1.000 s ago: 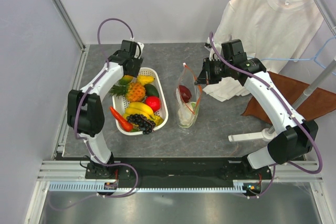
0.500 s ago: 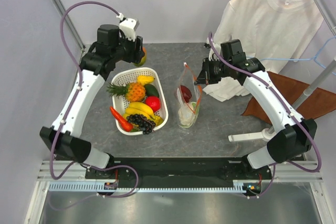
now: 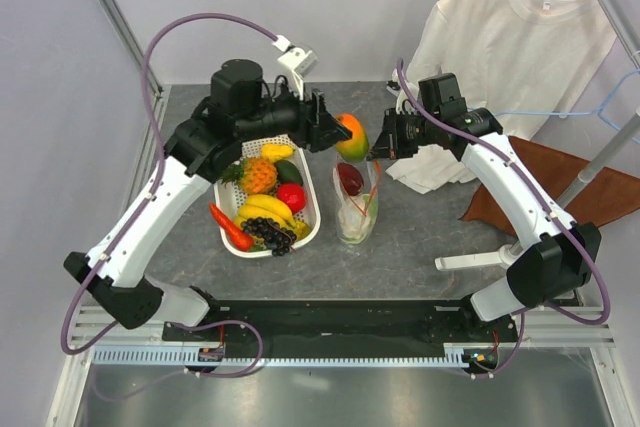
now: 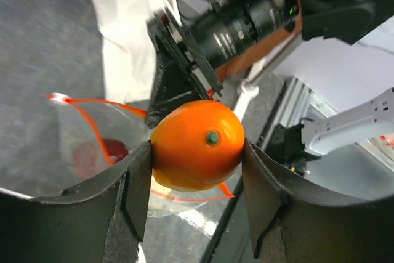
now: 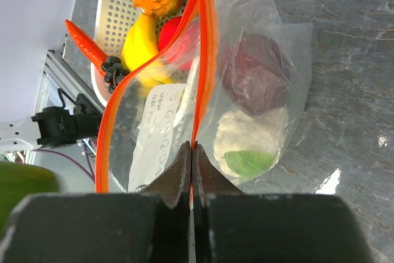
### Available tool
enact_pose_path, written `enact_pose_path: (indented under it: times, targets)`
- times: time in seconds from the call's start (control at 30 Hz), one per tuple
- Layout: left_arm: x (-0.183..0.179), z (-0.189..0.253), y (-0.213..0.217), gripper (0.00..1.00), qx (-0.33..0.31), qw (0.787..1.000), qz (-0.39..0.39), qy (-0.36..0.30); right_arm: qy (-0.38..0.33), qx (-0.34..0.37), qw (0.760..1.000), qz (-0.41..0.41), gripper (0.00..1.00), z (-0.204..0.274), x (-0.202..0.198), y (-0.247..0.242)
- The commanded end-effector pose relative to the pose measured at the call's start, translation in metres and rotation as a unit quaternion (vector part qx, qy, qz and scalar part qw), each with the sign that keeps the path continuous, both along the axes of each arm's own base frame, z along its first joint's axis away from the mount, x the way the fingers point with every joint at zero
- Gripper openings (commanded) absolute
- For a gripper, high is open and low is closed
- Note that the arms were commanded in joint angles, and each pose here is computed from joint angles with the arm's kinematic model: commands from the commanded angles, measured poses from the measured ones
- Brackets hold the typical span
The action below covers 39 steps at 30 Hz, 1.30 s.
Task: Place the food in the zip-top bag and seal the zipper
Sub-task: Pick up the fake fruit from the bin, then place the fake fruit in the zipper food storage bag.
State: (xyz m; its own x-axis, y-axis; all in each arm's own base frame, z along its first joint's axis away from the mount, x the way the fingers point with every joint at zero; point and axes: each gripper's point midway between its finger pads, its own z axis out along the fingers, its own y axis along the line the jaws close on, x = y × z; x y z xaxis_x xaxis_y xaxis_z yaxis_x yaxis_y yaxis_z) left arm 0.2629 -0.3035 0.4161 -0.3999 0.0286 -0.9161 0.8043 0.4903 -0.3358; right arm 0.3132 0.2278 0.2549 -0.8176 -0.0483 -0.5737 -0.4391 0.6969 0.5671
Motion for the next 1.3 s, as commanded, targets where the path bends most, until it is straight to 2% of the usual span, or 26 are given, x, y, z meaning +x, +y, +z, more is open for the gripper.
enact_pose_path:
  times: [0.0, 0.13, 0.33, 0.47, 0.57, 0.6, 0.67, 0.7, 0.8, 0.9, 1.0, 1.03, 1.07, 1.13, 1.17, 1.23, 1.27]
  targets:
    - [-0.008, -0.025, -0.029, 0.43, -0.007, 0.998, -0.028, 0.064, -0.037, 0.034, 0.999, 0.013, 0.00, 0.034, 0.002, 0.009]
    - [-0.010, -0.056, -0.035, 0.43, 0.014, 0.993, -0.028, 0.113, -0.042, 0.035, 0.998, 0.015, 0.00, 0.037, 0.000, 0.009]
    - [-0.013, -0.093, -0.027, 0.42, 0.051, 0.987, -0.011, 0.150, -0.044, 0.037, 0.998, 0.019, 0.00, 0.038, -0.004, 0.009]
    - [-0.025, -0.113, -0.028, 0.42, 0.078, 0.979, -0.033, 0.187, -0.046, 0.038, 0.998, 0.022, 0.00, 0.038, -0.005, 0.009]
    - [-0.033, -0.132, -0.027, 0.53, 0.106, 0.971, -0.045, 0.208, -0.046, 0.038, 0.998, 0.021, 0.00, 0.037, -0.005, 0.009]
    - [-0.036, -0.137, -0.026, 0.63, 0.114, 0.969, -0.048, 0.215, -0.046, 0.037, 0.998, 0.022, 0.00, 0.037, -0.006, 0.009]
    - [-0.039, -0.140, -0.024, 0.74, 0.117, 0.967, -0.053, 0.220, -0.046, 0.037, 0.998, 0.023, 0.00, 0.037, -0.006, 0.009]
    - [-0.041, -0.140, -0.023, 0.84, 0.119, 0.967, -0.053, 0.219, -0.048, 0.035, 0.998, 0.024, 0.00, 0.036, -0.007, 0.009]
    - [-0.037, -0.122, -0.020, 0.95, 0.110, 0.975, -0.050, 0.186, -0.048, 0.033, 0.998, 0.024, 0.00, 0.035, -0.007, 0.008]
    - [-0.024, -0.087, -0.008, 1.00, 0.085, 0.986, -0.038, 0.141, -0.049, 0.032, 0.998, 0.025, 0.00, 0.034, -0.008, 0.008]
    - [-0.005, -0.051, 0.020, 1.00, 0.056, 0.995, -0.028, 0.081, -0.051, 0.030, 0.998, 0.024, 0.00, 0.034, -0.008, 0.008]
    - [-0.009, -0.040, 0.026, 1.00, 0.041, 0.996, -0.055, 0.065, -0.051, 0.031, 0.998, 0.025, 0.00, 0.034, -0.008, 0.008]
    - [0.000, -0.031, 0.050, 1.00, 0.029, 0.998, -0.042, 0.043, -0.053, 0.030, 0.998, 0.025, 0.00, 0.035, -0.008, 0.007]
    - [-0.011, -0.024, 0.067, 1.00, 0.014, 0.995, -0.099, -0.005, -0.055, 0.030, 0.998, 0.026, 0.00, 0.035, -0.009, 0.007]
    - [-0.006, -0.030, 0.086, 1.00, 0.030, 0.994, -0.098, -0.047, -0.055, 0.029, 0.998, 0.025, 0.00, 0.035, -0.008, 0.007]
    - [-0.014, -0.039, 0.097, 0.99, 0.056, 0.987, -0.120, -0.089, -0.053, 0.029, 0.998, 0.025, 0.00, 0.035, -0.008, 0.007]
    - [-0.021, -0.060, 0.103, 0.99, 0.094, 0.976, -0.152, -0.128, -0.053, 0.028, 0.998, 0.025, 0.00, 0.034, -0.008, 0.007]
